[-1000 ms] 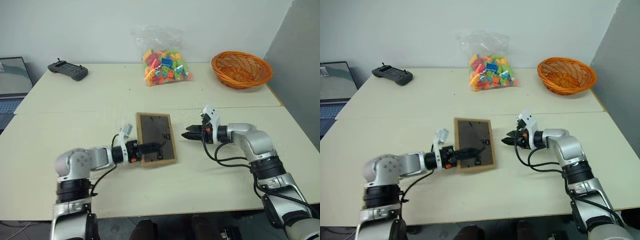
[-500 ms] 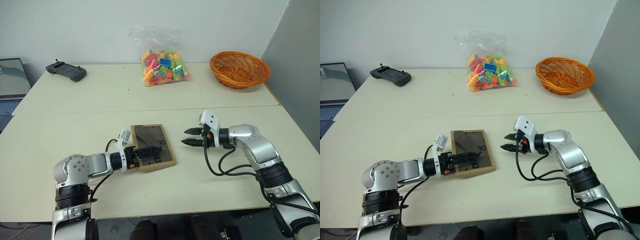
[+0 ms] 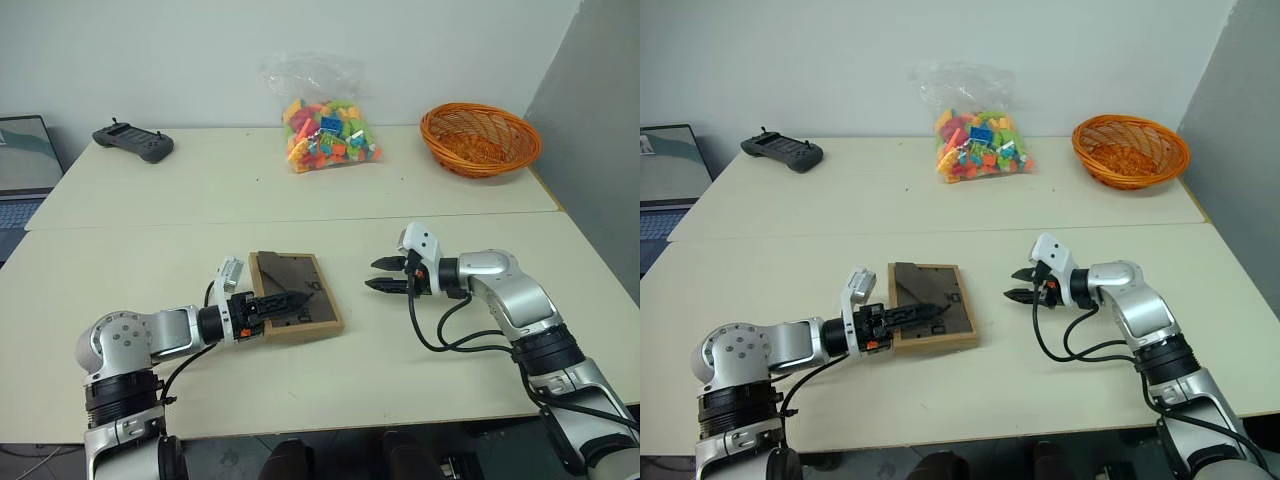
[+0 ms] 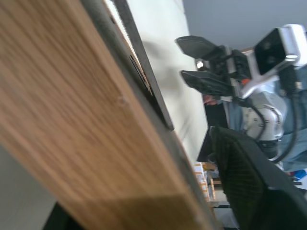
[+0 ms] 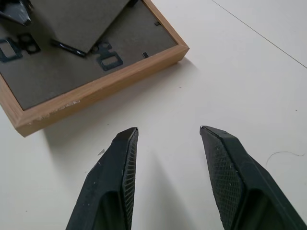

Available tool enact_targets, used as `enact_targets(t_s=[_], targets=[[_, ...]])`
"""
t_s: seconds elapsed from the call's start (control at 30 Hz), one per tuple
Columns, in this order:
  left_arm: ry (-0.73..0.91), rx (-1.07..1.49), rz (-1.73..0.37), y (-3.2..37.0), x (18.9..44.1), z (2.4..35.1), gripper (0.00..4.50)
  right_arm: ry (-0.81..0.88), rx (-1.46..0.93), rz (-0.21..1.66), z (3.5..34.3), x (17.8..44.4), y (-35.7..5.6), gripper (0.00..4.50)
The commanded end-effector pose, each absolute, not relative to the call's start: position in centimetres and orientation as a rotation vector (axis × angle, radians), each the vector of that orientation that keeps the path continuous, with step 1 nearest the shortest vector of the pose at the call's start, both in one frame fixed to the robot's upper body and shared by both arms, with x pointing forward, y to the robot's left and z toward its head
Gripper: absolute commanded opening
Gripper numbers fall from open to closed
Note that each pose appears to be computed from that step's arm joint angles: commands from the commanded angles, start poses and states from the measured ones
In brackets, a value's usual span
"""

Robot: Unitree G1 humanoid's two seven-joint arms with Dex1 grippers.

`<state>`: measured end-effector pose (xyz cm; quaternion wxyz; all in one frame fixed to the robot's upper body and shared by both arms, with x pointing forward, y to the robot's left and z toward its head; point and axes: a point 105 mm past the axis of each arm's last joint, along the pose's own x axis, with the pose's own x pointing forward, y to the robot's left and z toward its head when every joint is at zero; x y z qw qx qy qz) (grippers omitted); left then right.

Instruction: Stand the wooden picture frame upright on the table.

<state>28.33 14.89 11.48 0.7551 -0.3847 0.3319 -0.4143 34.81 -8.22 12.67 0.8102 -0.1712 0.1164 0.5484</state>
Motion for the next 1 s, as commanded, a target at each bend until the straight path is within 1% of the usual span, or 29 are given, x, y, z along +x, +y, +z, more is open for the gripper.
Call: enact_targets(t_s=[0.03, 0.2, 0.23, 0.4, 0.5, 0.53, 0.57, 0.6, 0.87, 0.9, 0.93, 1.0], targets=[[0.664, -0.833, -0.948, 14.9, 28.1, 12.9, 1.98, 0.185, -0.389, 1.178, 14.2, 35.0, -8.0, 2.19], [0.657, -0.839, -0.953, 14.9, 28.0, 13.1, 1.01, 0.181, -0.395, 1.169, 14.3, 35.2, -8.2, 2.19], [0.655, -0.840, -0.955, 14.9, 28.0, 13.1, 0.94, 0.180, -0.397, 1.165, 14.3, 35.3, -8.3, 2.19], [0.649, -0.823, -0.947, 14.6, 28.3, 13.2, 0.92, 0.154, -0.395, 1.144, 15.2, 35.9, -8.4, 2.19], [0.633, -0.803, -0.932, 14.6, 28.6, 13.3, 0.92, 0.154, -0.398, 1.141, 15.1, 36.0, -8.4, 2.19], [0.626, -0.799, -0.935, 14.6, 28.6, 13.4, 1.63, 0.156, -0.399, 1.140, 15.1, 36.0, -8.4, 2.19], [0.621, -0.808, -0.946, 14.6, 28.6, 13.6, 1.73, 0.156, -0.400, 1.140, 15.0, 36.0, -8.5, 2.19], [0.631, -0.806, -0.933, 14.6, 28.6, 13.3, 2.00, 0.157, -0.399, 1.140, 15.0, 36.0, -8.5, 2.19], [0.649, -0.815, -0.928, 14.1, 28.5, 12.8, 3.67, 0.154, -0.395, 1.142, 14.9, 35.8, -8.3, 2.19], [0.651, -0.814, -0.920, 14.2, 28.5, 12.6, 3.79, 0.147, -0.401, 1.155, 15.1, 35.5, -8.3, 2.19], [0.653, -0.813, -0.914, 14.3, 28.6, 12.6, 4.00, 0.142, -0.405, 1.165, 15.2, 35.3, -8.2, 2.19], [0.676, -0.802, -0.864, 14.5, 29.0, 11.8, 4.38, 0.153, -0.467, 1.260, 15.0, 33.5, -8.0, 2.19]])
